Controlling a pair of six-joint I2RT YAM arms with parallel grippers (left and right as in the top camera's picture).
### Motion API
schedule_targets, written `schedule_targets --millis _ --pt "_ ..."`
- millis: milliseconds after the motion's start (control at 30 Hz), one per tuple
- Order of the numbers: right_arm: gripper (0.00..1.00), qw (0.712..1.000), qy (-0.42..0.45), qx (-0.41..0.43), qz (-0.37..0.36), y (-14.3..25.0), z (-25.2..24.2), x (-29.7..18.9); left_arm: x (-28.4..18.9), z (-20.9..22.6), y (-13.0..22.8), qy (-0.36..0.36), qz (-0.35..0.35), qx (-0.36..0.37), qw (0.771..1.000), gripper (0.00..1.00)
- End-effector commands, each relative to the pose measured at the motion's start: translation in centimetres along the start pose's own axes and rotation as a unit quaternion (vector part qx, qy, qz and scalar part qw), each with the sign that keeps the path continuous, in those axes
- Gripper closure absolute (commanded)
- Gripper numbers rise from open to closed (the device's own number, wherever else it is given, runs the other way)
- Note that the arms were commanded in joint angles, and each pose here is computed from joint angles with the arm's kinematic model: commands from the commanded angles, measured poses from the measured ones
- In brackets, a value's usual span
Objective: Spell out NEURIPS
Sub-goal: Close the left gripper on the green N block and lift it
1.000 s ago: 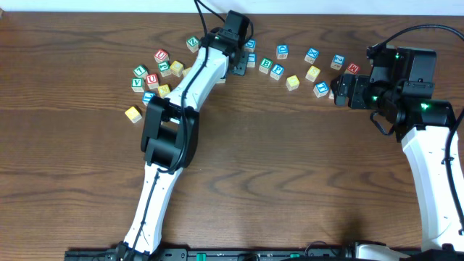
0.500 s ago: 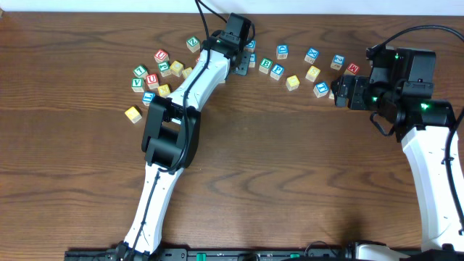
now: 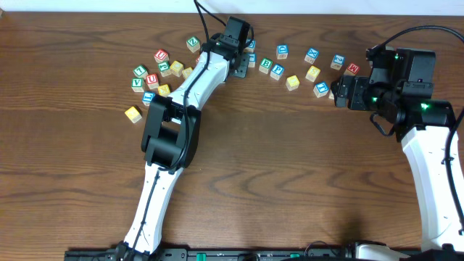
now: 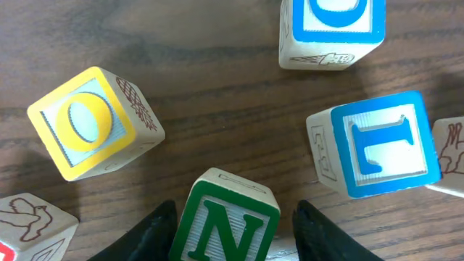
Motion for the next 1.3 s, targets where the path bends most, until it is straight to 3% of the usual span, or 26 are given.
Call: schedule_targets --millis 0,200,467,733,967,1133,1267 --pt "0.06 1.000 -0.008 -0.009 -0.010 -0.6 0.7 -0.6 0.7 0.3 0.6 -0.005 0.008 -0.004 1.000 0.54" --pt "0.05 1.000 -0.008 -0.009 -0.010 -0.6 0.7 -0.6 0.7 0.3 0.4 -0.005 0.004 -0.004 1.000 0.63" --pt "0.03 1.000 -0.008 -0.009 -0.010 -0.6 0.7 -0.6 0.1 0.4 -0.2 -0.007 -0.005 -0.006 1.000 0.67" --pt "0.02 1.000 -0.008 -0.009 -0.010 -0.6 0.7 -0.6 -3.3 1.1 -2.6 -0.011 -0.040 -0.017 0.999 0.68" --pt "0.02 1.000 -0.008 -0.009 -0.009 -0.6 0.7 -0.6 -4.5 1.2 -2.6 -0.010 -0.036 -0.025 0.999 0.69" --pt "0.02 1.000 -0.008 -0.009 -0.010 -0.7 0.7 -0.6 -8.2 2.0 -3.9 -0.019 -0.054 -0.028 0.998 0.69" --pt "0.02 1.000 -0.008 -0.009 -0.010 -0.7 0.7 -0.6 -14.8 2.9 -4.5 -0.027 -0.065 -0.060 0.996 0.69"
Point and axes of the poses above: each gripper's point midway between its finger pads, its own x axis out along the fingers, its own z axis along the line the jaws close on, y = z × x, the point moved 1 cm from there along -x, back along the fingers, and after that the axes turned 15 degrees about x, right-handed, at the moved point
